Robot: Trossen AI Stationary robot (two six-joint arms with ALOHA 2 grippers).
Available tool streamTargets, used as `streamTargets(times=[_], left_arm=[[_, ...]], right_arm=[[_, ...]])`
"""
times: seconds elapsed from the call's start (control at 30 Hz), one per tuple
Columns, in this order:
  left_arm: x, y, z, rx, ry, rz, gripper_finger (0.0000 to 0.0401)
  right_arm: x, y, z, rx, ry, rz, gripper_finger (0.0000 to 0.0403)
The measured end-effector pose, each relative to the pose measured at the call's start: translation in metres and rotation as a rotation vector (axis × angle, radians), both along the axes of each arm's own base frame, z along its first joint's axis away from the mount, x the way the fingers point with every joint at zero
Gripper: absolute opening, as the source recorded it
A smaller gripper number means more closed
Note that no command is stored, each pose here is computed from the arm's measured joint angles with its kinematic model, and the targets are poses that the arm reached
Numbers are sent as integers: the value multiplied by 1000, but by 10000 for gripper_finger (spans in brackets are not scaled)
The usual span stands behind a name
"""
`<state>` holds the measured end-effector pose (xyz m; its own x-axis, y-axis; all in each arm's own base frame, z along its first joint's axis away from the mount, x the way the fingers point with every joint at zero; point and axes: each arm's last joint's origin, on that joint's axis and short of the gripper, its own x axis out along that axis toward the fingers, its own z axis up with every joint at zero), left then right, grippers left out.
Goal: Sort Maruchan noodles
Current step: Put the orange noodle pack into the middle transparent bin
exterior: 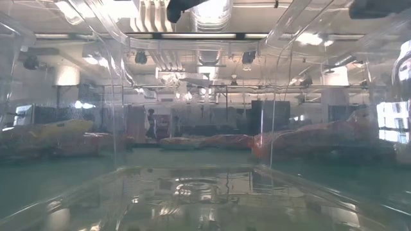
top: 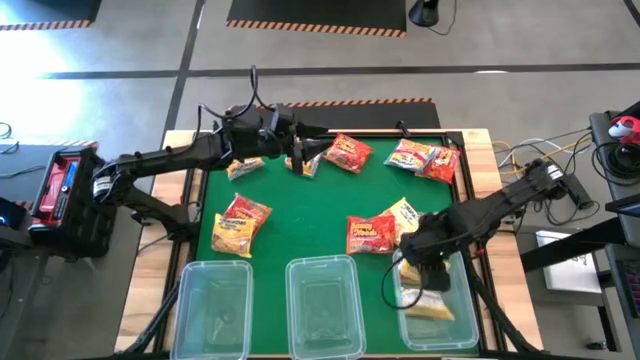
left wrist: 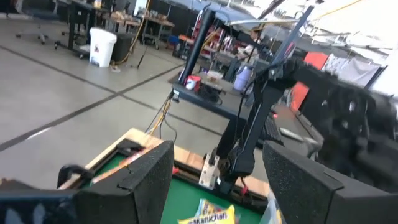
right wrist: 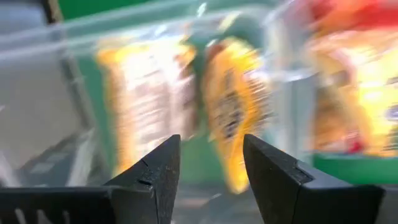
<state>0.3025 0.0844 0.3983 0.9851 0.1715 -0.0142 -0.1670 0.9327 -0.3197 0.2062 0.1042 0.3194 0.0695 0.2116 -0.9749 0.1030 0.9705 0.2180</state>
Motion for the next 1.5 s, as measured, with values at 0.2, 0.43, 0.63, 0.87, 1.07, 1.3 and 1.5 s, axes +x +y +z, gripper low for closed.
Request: streamTargets(times=[0.2, 0.43, 0.63, 0.87, 1.07, 1.3, 1.5], left_arm=[[0, 0, -9, -64, 84, 6, 231], [10, 4, -36, -200, 229, 80, 231], [33, 16, -72, -319, 330, 193, 231], [58, 19, -113, -482, 422, 150, 231], [71, 5, -132, -585, 479, 59, 231], [78, -22, -138, -601, 533, -49, 231], [81, -26, -147, -551, 575, -71, 231]], right_arm=[[-16, -25, 22, -206, -218, -101, 150], [-34, -61, 46, -528, -486, -303, 150], [-33, -78, 51, -570, -669, -453, 150], [-16, -87, 20, -521, -698, -416, 150], [-3, -108, -16, -352, -659, -433, 150], [10, -136, -47, -109, -639, -460, 150], [29, -145, -76, -69, -511, -349, 148]])
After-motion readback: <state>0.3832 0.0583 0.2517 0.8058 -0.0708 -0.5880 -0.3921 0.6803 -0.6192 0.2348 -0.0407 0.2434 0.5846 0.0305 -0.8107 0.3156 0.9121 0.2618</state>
